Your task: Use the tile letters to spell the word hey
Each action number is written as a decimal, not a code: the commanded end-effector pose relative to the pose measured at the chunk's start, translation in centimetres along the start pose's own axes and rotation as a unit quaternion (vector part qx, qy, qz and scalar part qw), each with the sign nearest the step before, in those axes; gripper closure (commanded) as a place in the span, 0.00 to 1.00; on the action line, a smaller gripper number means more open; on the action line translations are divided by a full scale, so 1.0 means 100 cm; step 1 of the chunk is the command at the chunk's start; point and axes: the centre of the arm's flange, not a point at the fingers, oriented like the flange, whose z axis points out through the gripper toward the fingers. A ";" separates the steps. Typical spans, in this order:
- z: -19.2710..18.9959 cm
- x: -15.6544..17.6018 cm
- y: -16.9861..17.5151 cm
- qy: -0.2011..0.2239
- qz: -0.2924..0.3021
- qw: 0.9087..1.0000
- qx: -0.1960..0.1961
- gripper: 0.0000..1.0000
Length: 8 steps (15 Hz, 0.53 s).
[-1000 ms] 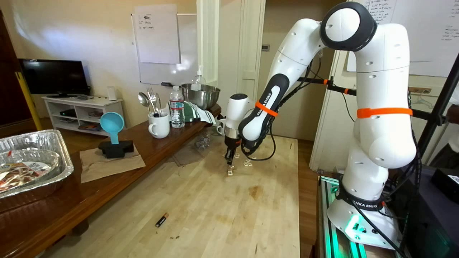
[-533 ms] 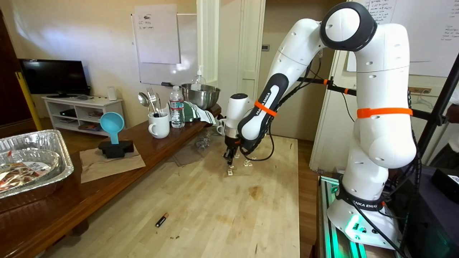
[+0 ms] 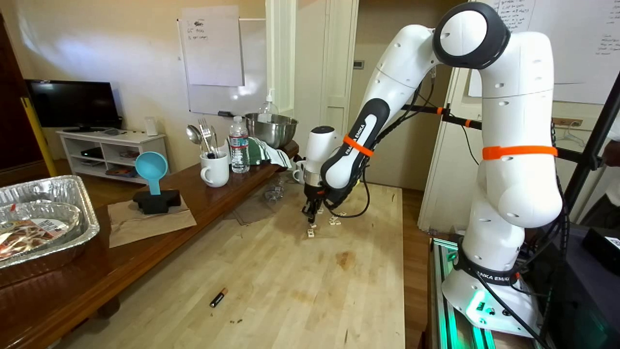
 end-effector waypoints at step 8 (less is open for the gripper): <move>-0.014 -0.005 0.003 -0.004 0.055 0.998 0.013 1.00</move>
